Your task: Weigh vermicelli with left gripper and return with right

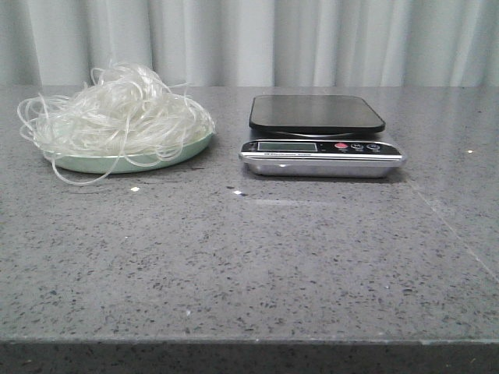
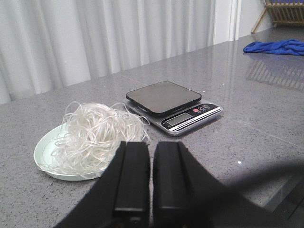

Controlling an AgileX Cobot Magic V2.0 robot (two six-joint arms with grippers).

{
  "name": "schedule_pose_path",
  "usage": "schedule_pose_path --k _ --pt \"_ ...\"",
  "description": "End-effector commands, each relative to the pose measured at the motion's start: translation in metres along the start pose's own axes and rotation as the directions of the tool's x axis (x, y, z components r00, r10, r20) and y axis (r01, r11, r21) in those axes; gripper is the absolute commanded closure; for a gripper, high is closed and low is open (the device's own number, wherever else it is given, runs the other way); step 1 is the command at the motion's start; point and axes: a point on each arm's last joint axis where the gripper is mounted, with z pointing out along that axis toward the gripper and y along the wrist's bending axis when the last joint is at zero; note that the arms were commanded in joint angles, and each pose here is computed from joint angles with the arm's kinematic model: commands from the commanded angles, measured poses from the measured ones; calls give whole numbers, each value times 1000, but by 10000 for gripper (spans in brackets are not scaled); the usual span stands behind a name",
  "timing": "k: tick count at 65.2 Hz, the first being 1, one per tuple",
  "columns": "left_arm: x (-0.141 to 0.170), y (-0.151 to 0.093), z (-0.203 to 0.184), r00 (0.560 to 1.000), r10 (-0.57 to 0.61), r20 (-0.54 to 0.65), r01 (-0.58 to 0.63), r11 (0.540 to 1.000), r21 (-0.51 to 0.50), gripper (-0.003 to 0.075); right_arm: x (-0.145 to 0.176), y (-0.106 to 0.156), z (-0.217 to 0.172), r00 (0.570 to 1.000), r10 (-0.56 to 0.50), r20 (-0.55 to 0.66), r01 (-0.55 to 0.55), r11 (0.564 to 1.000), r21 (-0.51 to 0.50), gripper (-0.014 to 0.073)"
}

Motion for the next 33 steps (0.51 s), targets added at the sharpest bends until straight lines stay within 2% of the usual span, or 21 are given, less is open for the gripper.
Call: schedule_pose_path --k 1,3,8,16,33 --pt "-14 1 -1 996 -12 90 12 1000 -6 575 -16 -1 -2 994 -21 110 20 1000 16 430" --pt "-14 1 -1 996 -12 90 12 1000 -6 575 -16 -1 -2 993 -21 112 20 1000 16 477" --pt "-14 1 -1 996 -12 90 12 1000 -6 575 -16 -1 -2 994 -21 110 19 1000 16 414" --pt "-14 1 -1 996 -12 90 12 1000 -6 575 -12 -1 -2 997 -20 71 19 1000 13 416" --pt "-14 1 -1 996 -12 90 12 1000 -6 575 -12 -1 -2 997 -20 71 19 1000 13 416"
